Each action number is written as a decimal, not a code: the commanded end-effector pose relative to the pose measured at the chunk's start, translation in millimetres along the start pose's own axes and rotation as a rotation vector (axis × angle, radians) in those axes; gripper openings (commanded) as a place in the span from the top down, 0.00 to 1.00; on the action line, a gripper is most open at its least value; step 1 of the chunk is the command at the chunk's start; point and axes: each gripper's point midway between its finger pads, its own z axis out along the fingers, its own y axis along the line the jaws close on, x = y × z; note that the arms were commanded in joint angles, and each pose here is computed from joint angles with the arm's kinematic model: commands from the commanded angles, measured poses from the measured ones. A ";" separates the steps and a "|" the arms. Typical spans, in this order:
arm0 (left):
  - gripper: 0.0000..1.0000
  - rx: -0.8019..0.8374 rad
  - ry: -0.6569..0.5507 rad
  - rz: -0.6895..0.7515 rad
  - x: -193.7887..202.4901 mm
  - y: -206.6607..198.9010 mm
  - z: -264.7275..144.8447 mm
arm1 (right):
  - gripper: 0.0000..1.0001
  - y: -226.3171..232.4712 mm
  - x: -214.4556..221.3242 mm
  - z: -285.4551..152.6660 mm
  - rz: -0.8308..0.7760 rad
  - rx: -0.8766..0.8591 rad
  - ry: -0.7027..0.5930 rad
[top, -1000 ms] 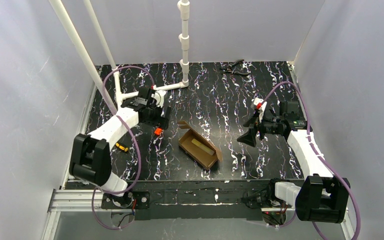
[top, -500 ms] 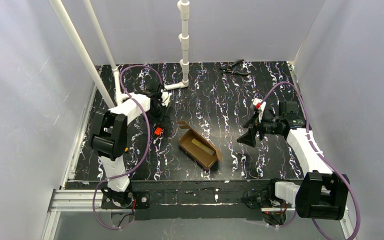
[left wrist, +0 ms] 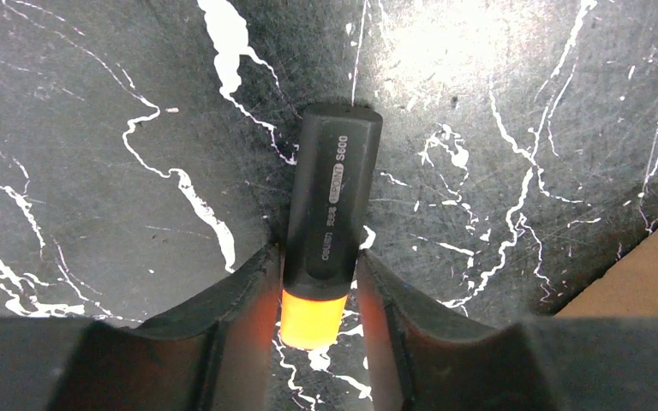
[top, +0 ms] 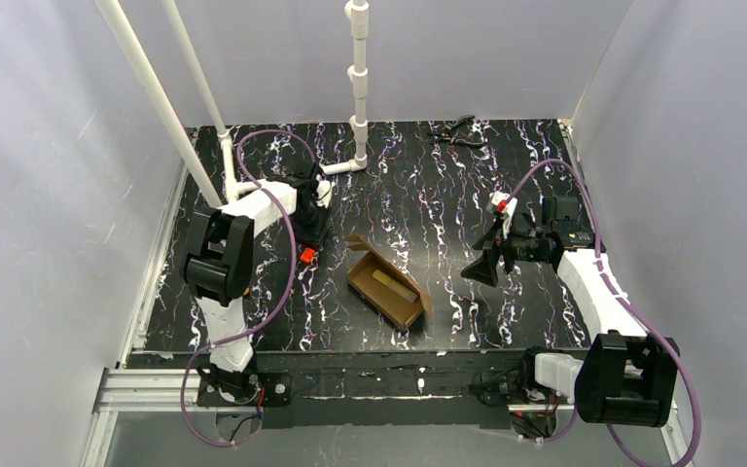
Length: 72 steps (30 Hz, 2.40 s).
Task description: Fold the paper box
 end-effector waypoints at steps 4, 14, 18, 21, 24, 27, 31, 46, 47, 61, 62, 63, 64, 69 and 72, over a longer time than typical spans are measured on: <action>0.77 -0.002 -0.015 -0.064 -0.3 -1.3 -1.1 | 0.02 -1.3 -6.6 -1.5 -0.030 -0.002 -0.015; 1.00 0.117 -0.272 -0.389 14.0 -31.2 -69.8 | 0.02 -0.9 -6.9 -2.3 -0.027 -0.003 -0.018; 1.00 0.303 -0.354 -0.608 45.3 -63.5 -95.9 | 0.02 -0.1 -7.5 -2.7 -0.027 -0.007 -0.024; 1.00 0.459 -0.395 -0.765 68.1 -86.0 -108.1 | 0.02 0.0 -7.6 -3.3 -0.025 -0.006 -0.026; 1.00 0.626 -0.419 -0.943 84.0 -104.3 -118.1 | 0.02 -0.6 -7.3 -3.8 -0.026 -0.003 -0.027; 1.00 0.750 -0.451 -1.079 92.2 -117.5 -124.8 | 0.02 -1.3 -7.3 -4.3 -0.027 0.002 -0.026; 1.00 0.827 -0.460 -1.174 94.4 -134.7 -131.2 | 0.01 -1.2 -6.9 -4.7 -0.023 0.002 -0.027; 1.00 0.708 -0.378 -1.093 49.4 -192.7 -119.4 | 0.02 -1.2 -6.3 -5.4 -0.025 0.005 -0.028; 1.00 0.708 -0.378 -1.096 45.7 -195.0 -119.0 | 0.02 -1.4 -6.8 -5.4 -0.025 0.004 -0.029; 0.60 0.675 -0.270 -1.064 40.8 -220.6 -89.0 | 0.02 0.3 -8.6 -6.5 -0.034 0.003 -0.031; 0.57 0.678 -0.274 -1.053 42.2 -219.9 -90.6 | 0.02 0.5 -8.7 -6.5 -0.034 0.002 -0.032; 0.55 0.680 -0.279 -1.038 44.4 -219.3 -91.6 | 0.02 0.7 -8.8 -6.5 -0.035 0.000 -0.032; 0.53 0.676 -0.280 -1.026 48.8 -217.4 -90.2 | 0.02 0.8 -8.9 -6.6 -0.037 0.000 -0.033; 0.34 0.678 -0.303 -0.854 76.5 -209.2 -92.3 | 0.02 2.4 -7.0 -7.7 -0.052 0.000 -0.023; 0.28 0.713 -0.345 -0.607 99.0 -206.0 -101.2 | 0.02 5.4 -6.6 -9.4 -0.076 -0.005 -0.017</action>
